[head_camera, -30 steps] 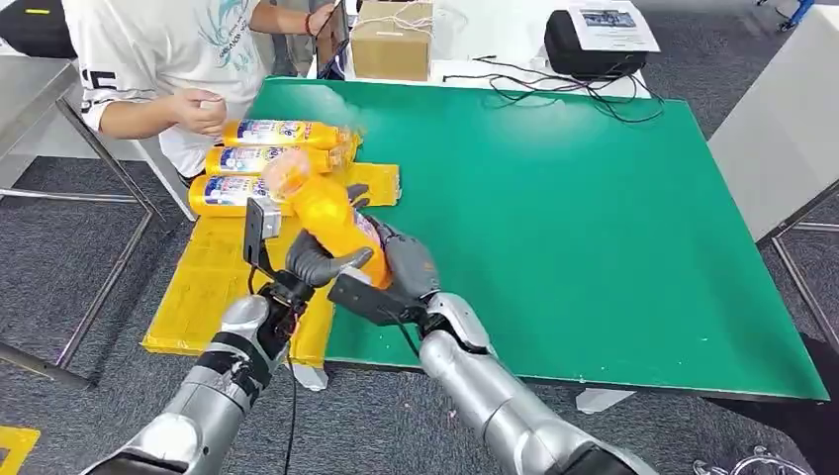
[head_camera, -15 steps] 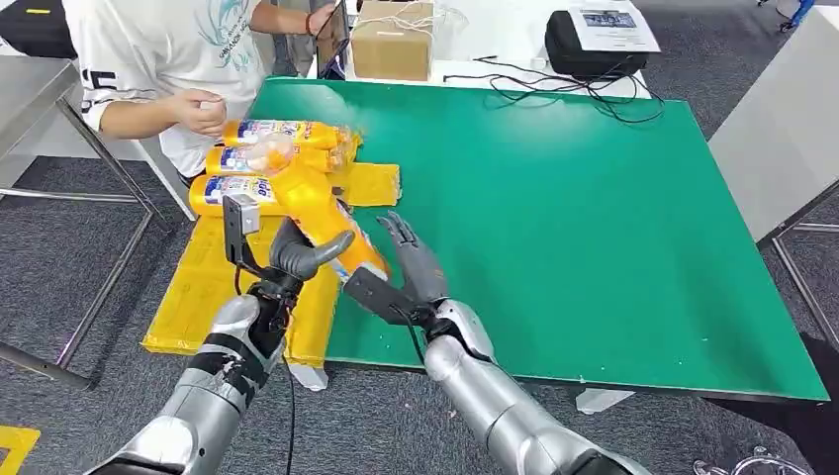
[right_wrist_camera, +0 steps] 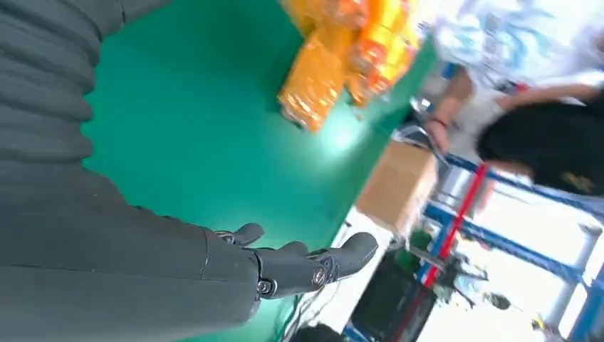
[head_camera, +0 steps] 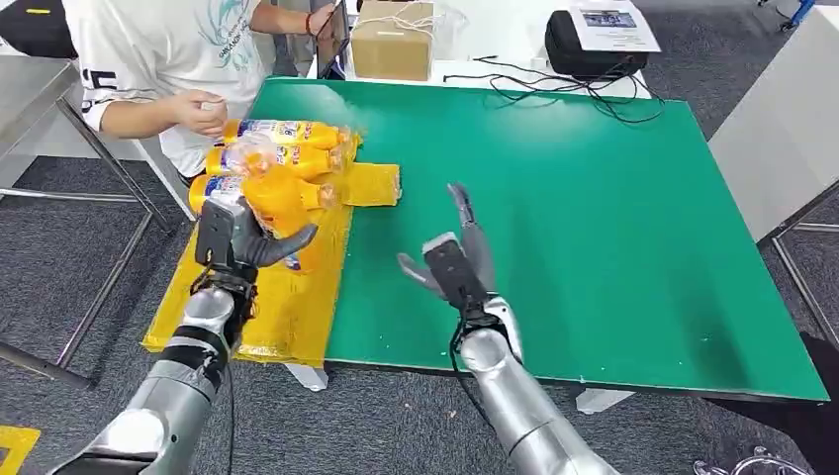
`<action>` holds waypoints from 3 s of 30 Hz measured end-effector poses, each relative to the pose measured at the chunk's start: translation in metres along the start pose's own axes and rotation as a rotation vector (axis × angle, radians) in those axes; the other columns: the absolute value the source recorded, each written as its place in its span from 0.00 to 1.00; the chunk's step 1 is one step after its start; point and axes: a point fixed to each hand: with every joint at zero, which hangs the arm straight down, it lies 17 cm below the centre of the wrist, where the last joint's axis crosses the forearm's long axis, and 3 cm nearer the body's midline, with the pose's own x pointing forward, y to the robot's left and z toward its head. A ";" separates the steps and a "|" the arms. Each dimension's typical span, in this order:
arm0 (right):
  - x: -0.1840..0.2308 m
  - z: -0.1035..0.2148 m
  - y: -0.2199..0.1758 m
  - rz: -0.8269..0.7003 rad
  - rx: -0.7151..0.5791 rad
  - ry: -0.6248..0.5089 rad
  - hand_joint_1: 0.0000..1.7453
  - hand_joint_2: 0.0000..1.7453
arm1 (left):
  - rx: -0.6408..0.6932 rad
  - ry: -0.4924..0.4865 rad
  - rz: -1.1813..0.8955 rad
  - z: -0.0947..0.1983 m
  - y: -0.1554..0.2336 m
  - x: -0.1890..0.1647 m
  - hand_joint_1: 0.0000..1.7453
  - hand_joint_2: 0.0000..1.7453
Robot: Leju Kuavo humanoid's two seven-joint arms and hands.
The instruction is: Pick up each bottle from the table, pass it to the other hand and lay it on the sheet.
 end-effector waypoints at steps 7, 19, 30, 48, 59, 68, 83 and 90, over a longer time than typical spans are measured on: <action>0.014 0.003 -0.032 -0.070 -0.055 -0.041 0.00 1.00 | -0.125 -0.026 -0.521 0.018 0.025 -0.035 1.00 1.00; 0.012 0.007 -0.034 -0.119 -0.019 -0.047 0.00 1.00 | -0.559 0.073 -1.057 0.067 0.052 -0.121 1.00 1.00; 0.019 0.004 -0.023 -0.122 0.022 -0.069 0.00 1.00 | -0.721 0.139 -1.294 0.081 0.081 -0.151 1.00 1.00; 0.018 0.002 -0.009 -0.111 0.069 -0.066 0.00 1.00 | -0.787 0.096 -1.416 0.084 0.079 -0.156 0.00 1.00; 0.017 0.000 -0.008 -0.108 0.076 -0.064 0.00 1.00 | -0.795 0.071 -1.430 0.085 0.076 -0.156 0.00 1.00; 0.014 0.000 -0.005 -0.100 0.094 -0.052 0.00 1.00 | -0.797 0.048 -1.428 0.086 0.072 -0.154 0.00 1.00; 0.004 0.006 -0.008 -0.082 0.081 -0.034 0.00 1.00 | -0.574 0.025 -0.967 0.113 0.057 -0.135 0.00 1.00; 0.001 0.007 -0.011 -0.080 0.071 -0.025 0.00 1.00 | -0.372 0.076 -0.589 0.109 0.065 -0.108 0.00 1.00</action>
